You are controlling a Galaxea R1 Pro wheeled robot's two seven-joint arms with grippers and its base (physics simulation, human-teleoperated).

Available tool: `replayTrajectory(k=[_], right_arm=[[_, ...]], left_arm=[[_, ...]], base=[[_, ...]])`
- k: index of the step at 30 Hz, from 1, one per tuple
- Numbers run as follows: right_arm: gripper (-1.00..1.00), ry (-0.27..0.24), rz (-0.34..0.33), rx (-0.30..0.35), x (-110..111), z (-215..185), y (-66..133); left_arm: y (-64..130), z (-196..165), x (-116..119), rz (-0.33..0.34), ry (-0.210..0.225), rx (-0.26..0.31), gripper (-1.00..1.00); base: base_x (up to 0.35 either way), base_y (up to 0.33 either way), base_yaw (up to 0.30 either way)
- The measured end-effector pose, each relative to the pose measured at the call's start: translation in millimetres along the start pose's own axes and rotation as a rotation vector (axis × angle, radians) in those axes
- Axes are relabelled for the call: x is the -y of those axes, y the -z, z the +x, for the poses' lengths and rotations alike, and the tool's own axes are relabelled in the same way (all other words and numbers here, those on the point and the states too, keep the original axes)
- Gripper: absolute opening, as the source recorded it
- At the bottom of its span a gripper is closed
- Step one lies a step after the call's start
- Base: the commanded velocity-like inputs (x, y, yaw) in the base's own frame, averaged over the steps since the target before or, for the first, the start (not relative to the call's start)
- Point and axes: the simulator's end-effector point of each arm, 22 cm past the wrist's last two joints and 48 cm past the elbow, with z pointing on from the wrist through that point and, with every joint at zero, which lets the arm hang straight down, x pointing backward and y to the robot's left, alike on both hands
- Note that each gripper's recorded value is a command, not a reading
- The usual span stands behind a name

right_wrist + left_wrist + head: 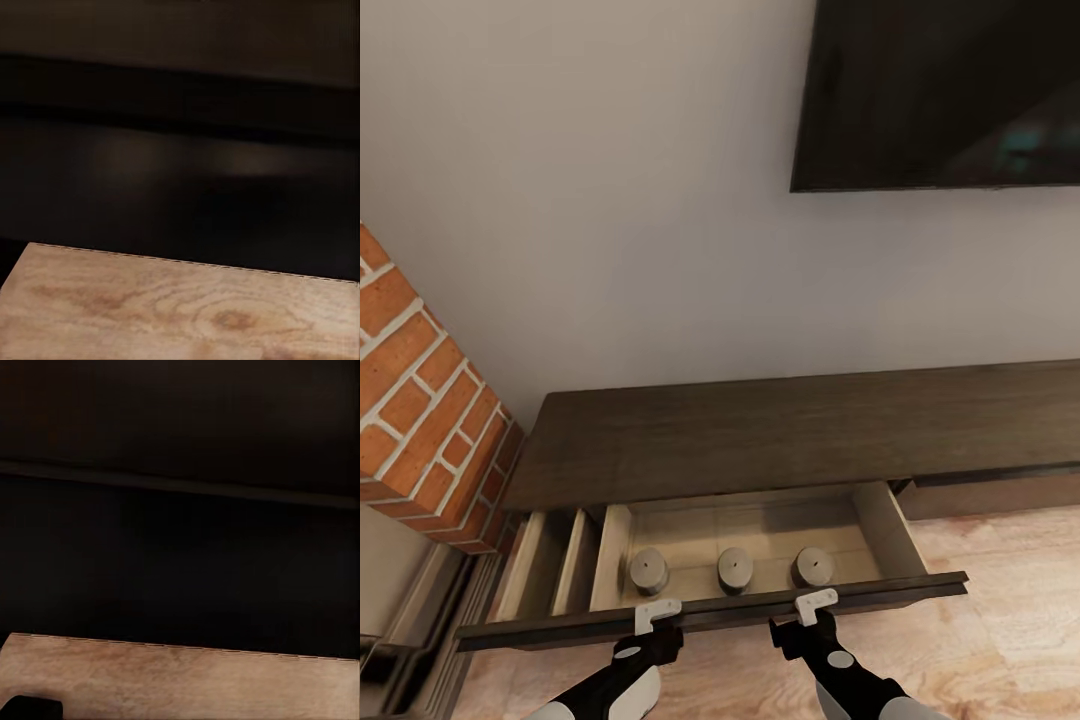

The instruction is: Place each of the two pumpkins and all three candles from the living room inside a cabinet in the living room (use any cabinet), then make sure every cabinet is closed, and position the cauldron so it is next to a table in the living room.

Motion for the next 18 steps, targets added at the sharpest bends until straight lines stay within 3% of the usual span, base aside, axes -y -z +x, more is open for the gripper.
replayTrajectory(k=[18], right_arm=[[1.0, 0.0, 0.001, -0.001, 0.5, 0.3, 0.0]], left_arm=[[-0.1, 0.2, -0.6, -0.001, 0.0, -0.001, 1.0]], base=[[0.153, 0.0, 0.0]])
